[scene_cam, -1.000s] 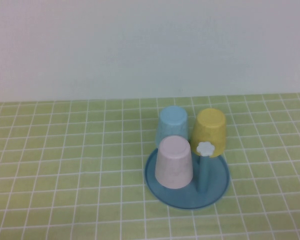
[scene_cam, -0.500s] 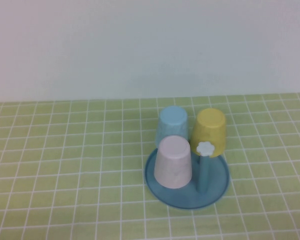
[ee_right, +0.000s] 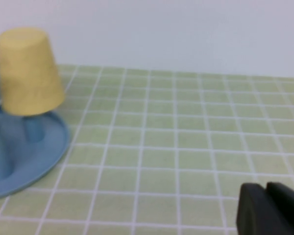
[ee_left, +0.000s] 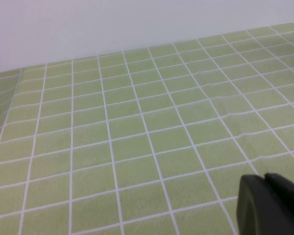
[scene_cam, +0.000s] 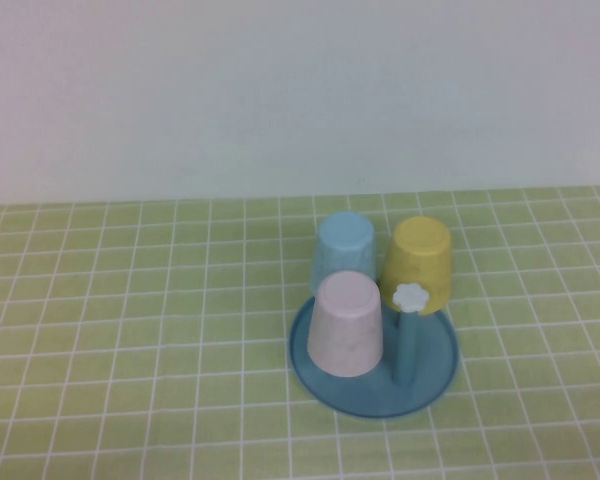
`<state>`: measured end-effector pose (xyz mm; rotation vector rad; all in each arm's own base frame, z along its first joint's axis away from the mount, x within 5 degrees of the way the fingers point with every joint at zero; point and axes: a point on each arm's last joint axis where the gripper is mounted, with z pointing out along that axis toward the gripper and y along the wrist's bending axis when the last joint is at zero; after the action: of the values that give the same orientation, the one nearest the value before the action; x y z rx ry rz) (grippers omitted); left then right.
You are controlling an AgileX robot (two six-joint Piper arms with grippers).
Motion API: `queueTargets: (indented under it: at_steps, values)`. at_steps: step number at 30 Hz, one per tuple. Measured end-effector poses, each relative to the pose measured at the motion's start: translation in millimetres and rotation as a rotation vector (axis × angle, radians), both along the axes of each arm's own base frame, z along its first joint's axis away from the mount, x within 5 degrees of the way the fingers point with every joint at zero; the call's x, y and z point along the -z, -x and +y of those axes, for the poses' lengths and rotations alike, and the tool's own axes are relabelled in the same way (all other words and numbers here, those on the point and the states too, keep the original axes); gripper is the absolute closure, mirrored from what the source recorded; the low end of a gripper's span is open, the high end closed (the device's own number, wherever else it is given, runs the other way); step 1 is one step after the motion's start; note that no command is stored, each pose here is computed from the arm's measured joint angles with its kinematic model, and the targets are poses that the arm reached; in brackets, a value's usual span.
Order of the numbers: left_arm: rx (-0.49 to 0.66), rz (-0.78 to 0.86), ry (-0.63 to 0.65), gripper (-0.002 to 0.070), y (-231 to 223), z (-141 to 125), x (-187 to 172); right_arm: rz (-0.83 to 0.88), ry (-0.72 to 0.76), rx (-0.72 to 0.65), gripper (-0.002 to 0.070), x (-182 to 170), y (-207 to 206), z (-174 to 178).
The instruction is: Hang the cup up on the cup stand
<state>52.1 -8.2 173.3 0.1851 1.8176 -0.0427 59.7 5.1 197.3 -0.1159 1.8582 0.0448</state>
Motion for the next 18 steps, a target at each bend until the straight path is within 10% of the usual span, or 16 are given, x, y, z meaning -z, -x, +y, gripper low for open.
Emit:
queueTargets:
  at_steps: [18]
  values:
    - [0.000, 0.000, 0.000, 0.0675, 0, 0, 0, 0.051, -0.025, 0.109, 0.0640, 28, 8, -6]
